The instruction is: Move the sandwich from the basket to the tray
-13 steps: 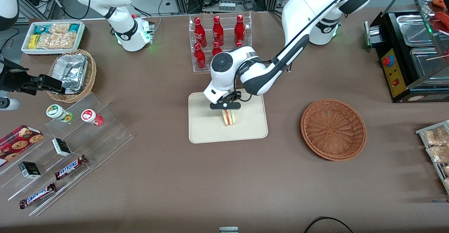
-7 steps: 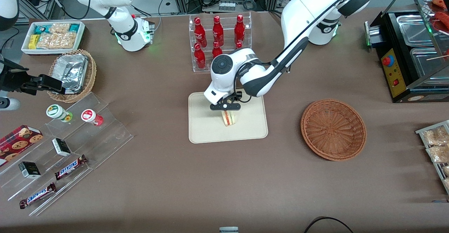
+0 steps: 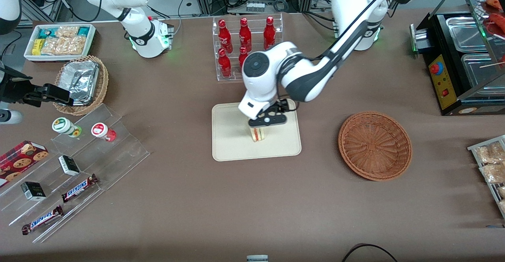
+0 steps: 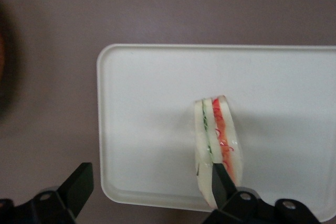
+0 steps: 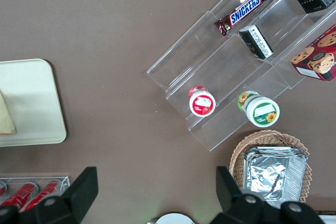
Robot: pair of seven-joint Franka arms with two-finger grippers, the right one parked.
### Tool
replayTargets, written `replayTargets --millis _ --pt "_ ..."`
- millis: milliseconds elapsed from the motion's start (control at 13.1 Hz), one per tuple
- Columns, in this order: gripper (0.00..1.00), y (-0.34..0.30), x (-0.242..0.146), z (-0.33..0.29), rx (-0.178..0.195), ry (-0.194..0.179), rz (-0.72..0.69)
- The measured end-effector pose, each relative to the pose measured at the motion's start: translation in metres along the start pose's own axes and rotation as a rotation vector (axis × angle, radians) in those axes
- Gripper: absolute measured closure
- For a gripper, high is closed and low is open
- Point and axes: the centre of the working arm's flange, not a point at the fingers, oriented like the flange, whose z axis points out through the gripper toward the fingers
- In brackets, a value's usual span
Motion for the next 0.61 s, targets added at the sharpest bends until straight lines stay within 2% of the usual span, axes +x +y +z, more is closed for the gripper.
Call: replayTargets --millis 153,305,610 --pt "0.00 -0.040 0.022 -0.040 0.022 0.013 -0.038" --pt "0.00 -0.087 0.042 -0.078 -0.005 -0.026 -0.019" --pt "0.00 -0.172 0.064 -0.135 -0.001 -0.052 0.014"
